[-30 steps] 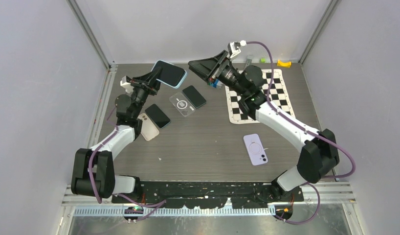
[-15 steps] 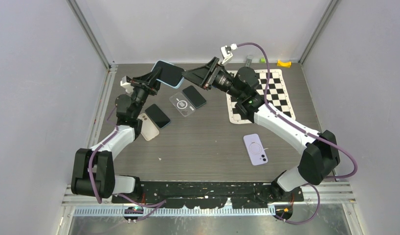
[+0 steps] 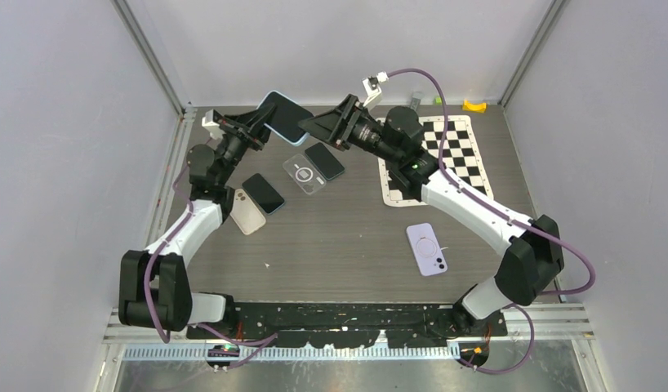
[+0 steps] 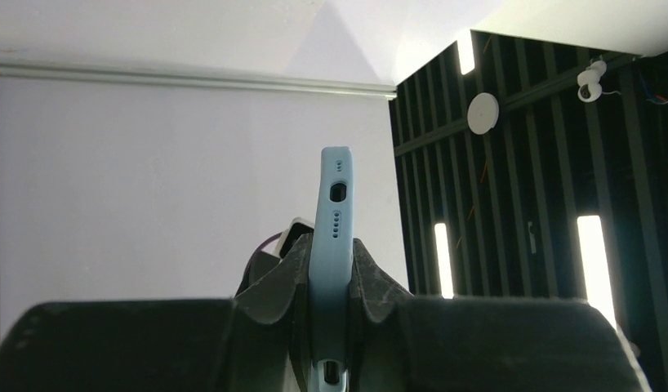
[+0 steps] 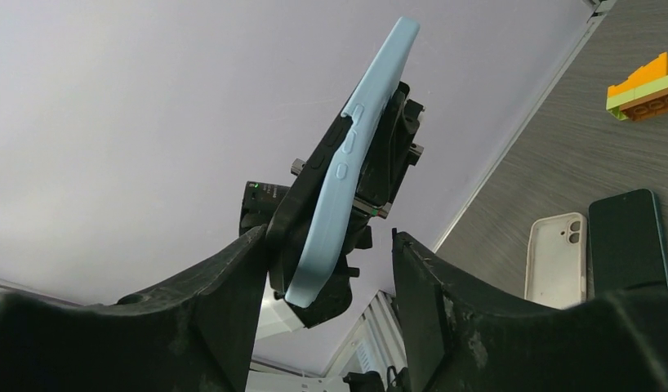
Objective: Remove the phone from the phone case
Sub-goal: Remove the phone case from the phone.
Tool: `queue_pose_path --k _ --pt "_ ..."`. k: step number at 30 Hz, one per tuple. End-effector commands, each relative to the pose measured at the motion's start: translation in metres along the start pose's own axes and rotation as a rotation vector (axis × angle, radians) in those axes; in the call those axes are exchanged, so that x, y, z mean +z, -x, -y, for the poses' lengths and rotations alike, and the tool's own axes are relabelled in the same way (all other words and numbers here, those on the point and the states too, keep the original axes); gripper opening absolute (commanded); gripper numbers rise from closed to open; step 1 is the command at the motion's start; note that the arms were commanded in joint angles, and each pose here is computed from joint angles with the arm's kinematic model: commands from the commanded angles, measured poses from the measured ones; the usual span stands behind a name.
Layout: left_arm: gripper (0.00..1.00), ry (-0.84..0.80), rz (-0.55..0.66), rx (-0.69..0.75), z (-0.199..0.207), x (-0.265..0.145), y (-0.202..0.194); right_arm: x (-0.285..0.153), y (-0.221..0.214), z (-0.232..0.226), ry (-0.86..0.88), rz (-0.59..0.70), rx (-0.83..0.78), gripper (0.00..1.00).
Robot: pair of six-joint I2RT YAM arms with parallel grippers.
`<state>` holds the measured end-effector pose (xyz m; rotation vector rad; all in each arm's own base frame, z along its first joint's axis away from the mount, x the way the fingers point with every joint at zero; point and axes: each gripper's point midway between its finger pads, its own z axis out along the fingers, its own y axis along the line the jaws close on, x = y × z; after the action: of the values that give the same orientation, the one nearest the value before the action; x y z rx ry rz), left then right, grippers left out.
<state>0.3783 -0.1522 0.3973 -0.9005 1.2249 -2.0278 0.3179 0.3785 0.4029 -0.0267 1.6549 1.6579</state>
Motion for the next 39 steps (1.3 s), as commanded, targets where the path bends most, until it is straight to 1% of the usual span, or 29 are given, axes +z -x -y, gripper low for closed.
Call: queue_pose_path --k 1,3,5,8,9,10,11,12,13,15,17,22,24,27,28,30,31,32,33,35,38,39 --pt "0.0 -0.088 -0.101 0.056 0.04 -0.004 -0.032 -0.013 0.016 -0.026 0.036 0.072 -0.105 0.65" --pt "0.0 -0.09 -0.096 0.046 0.038 -0.004 -0.03 -0.02 0.021 -0.033 0.055 0.109 -0.131 0.72" --pt "0.0 -0.092 -0.089 0.035 0.036 -0.004 -0.027 -0.027 0.024 -0.042 0.077 0.13 -0.158 0.75" --pt "0.0 -0.089 -0.083 0.025 0.033 -0.003 -0.024 -0.036 0.029 -0.055 0.117 0.162 -0.191 0.75" --pt "0.0 -0.087 -0.078 0.022 0.032 -0.003 -0.023 -0.04 0.03 -0.058 0.123 0.173 -0.195 0.7" --pt "0.0 -0.086 -0.075 0.019 0.031 -0.003 -0.022 -0.042 0.032 -0.064 0.142 0.187 -0.203 0.67" --pt "0.0 -0.087 -0.073 0.017 0.031 -0.003 -0.022 -0.046 0.034 -0.068 0.15 0.199 -0.212 0.58" --pt "0.0 -0.087 -0.072 0.015 0.03 -0.003 -0.021 -0.047 0.035 -0.069 0.149 0.202 -0.215 0.52" --pt "0.0 -0.088 -0.072 0.014 0.03 -0.003 -0.021 -0.05 0.037 -0.073 0.15 0.209 -0.225 0.4" --pt "0.0 -0.088 -0.072 0.012 0.03 -0.003 -0.021 -0.049 0.036 -0.076 0.153 0.195 -0.235 0.31" --pt "0.0 -0.09 -0.072 0.012 0.03 -0.003 -0.021 -0.046 0.031 -0.077 0.168 0.17 -0.235 0.28" --pt "0.0 -0.093 -0.073 0.012 0.032 -0.003 -0.022 -0.035 0.023 -0.079 0.199 0.122 -0.205 0.33" --pt "0.0 -0.096 -0.075 0.012 0.033 -0.004 -0.022 -0.031 0.022 -0.075 0.187 0.109 -0.195 0.37" --pt "0.0 -0.098 -0.077 0.015 0.034 -0.004 -0.023 -0.026 0.022 -0.07 0.161 0.1 -0.18 0.48" --pt "0.0 -0.101 -0.078 0.019 0.035 -0.005 -0.024 -0.023 0.022 -0.063 0.132 0.099 -0.169 0.51" --pt "0.0 -0.104 -0.079 0.031 0.037 -0.004 -0.025 -0.019 0.023 -0.051 0.078 0.1 -0.152 0.55" --pt "0.0 -0.108 -0.082 0.037 0.038 -0.004 -0.026 -0.018 0.02 -0.04 0.031 0.086 -0.134 0.55" --pt "0.0 -0.112 -0.084 0.046 0.04 -0.004 -0.026 -0.015 0.024 -0.034 -0.002 0.099 -0.124 0.57" --pt "0.0 -0.116 -0.087 0.055 0.042 -0.004 -0.028 -0.014 0.019 -0.021 -0.059 0.076 -0.105 0.57" --pt "0.0 -0.125 -0.093 0.076 0.045 -0.003 -0.03 -0.01 0.017 -0.01 -0.11 0.058 -0.087 0.57" --pt "0.0 -0.133 -0.116 0.114 0.05 -0.003 -0.035 -0.004 0.013 -0.006 -0.126 0.027 -0.059 0.58" --pt "0.0 -0.137 -0.129 0.131 0.052 -0.003 -0.039 -0.002 0.008 0.004 -0.16 0.007 -0.043 0.58"
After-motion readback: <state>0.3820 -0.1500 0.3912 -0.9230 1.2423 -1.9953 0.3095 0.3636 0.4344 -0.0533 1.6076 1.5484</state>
